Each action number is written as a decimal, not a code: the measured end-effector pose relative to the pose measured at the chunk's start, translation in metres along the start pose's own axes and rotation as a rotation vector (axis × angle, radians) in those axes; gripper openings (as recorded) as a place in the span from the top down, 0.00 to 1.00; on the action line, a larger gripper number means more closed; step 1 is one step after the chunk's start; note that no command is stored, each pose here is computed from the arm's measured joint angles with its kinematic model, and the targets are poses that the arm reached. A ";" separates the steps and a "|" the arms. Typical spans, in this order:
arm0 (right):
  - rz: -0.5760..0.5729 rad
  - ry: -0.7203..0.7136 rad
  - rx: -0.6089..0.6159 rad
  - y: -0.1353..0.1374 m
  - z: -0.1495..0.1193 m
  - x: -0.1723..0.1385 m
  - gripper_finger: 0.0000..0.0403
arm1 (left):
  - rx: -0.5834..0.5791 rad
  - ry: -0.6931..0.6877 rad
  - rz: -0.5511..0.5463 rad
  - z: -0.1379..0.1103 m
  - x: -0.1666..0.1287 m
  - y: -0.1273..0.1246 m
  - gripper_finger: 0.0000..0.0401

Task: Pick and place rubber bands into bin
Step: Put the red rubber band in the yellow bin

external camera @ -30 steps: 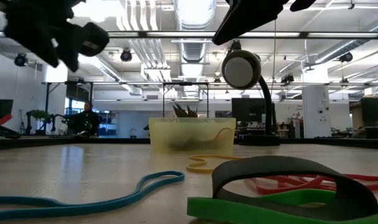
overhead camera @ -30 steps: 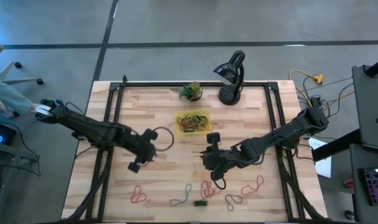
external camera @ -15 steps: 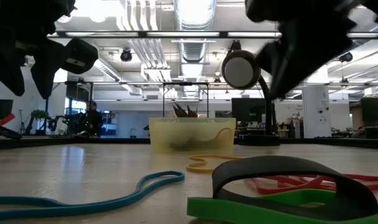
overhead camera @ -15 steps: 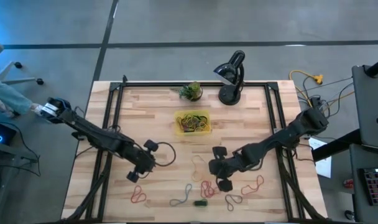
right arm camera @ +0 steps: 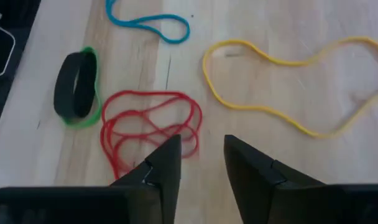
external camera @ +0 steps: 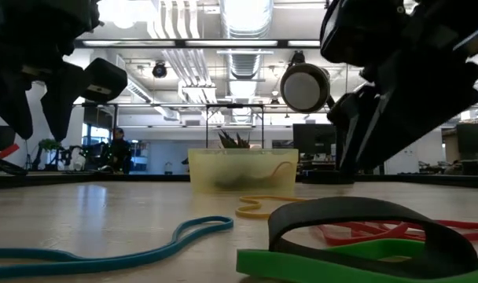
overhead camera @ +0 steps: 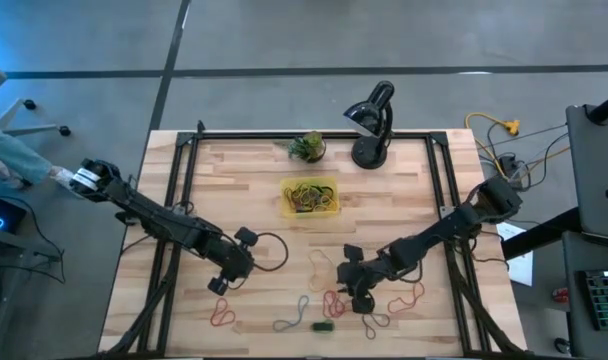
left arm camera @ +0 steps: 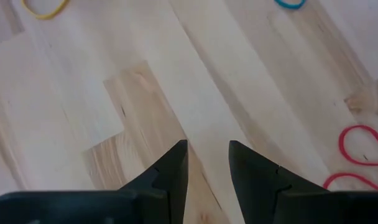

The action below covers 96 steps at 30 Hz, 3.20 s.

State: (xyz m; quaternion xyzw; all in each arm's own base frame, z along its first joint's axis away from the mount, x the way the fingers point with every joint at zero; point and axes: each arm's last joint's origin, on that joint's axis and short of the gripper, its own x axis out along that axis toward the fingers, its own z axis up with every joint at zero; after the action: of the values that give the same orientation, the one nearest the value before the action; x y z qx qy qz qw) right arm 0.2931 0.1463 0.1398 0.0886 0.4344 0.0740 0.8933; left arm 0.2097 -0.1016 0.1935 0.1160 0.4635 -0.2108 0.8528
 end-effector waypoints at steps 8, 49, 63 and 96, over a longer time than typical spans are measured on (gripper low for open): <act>0.033 0.025 -0.073 0.007 0.007 0.019 0.66 | 0.000 -0.012 0.000 0.001 -0.002 0.000 0.75; 0.020 0.013 -0.261 0.011 0.018 0.031 0.98 | 0.001 -0.013 0.000 -0.006 0.004 0.000 0.75; -0.176 -0.192 -0.511 0.014 0.048 -0.014 0.98 | 0.033 -0.062 0.075 -0.003 0.005 0.002 0.75; -0.908 -0.321 -0.513 -0.108 0.148 -0.070 0.98 | 0.044 -0.083 0.213 -0.002 0.006 0.006 0.75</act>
State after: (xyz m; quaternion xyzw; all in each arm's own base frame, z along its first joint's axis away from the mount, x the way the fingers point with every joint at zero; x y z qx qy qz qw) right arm 0.3725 0.0128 0.2591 -0.3185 0.2554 -0.2301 0.8834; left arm 0.2135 -0.0967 0.1875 0.1744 0.4080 -0.1337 0.8861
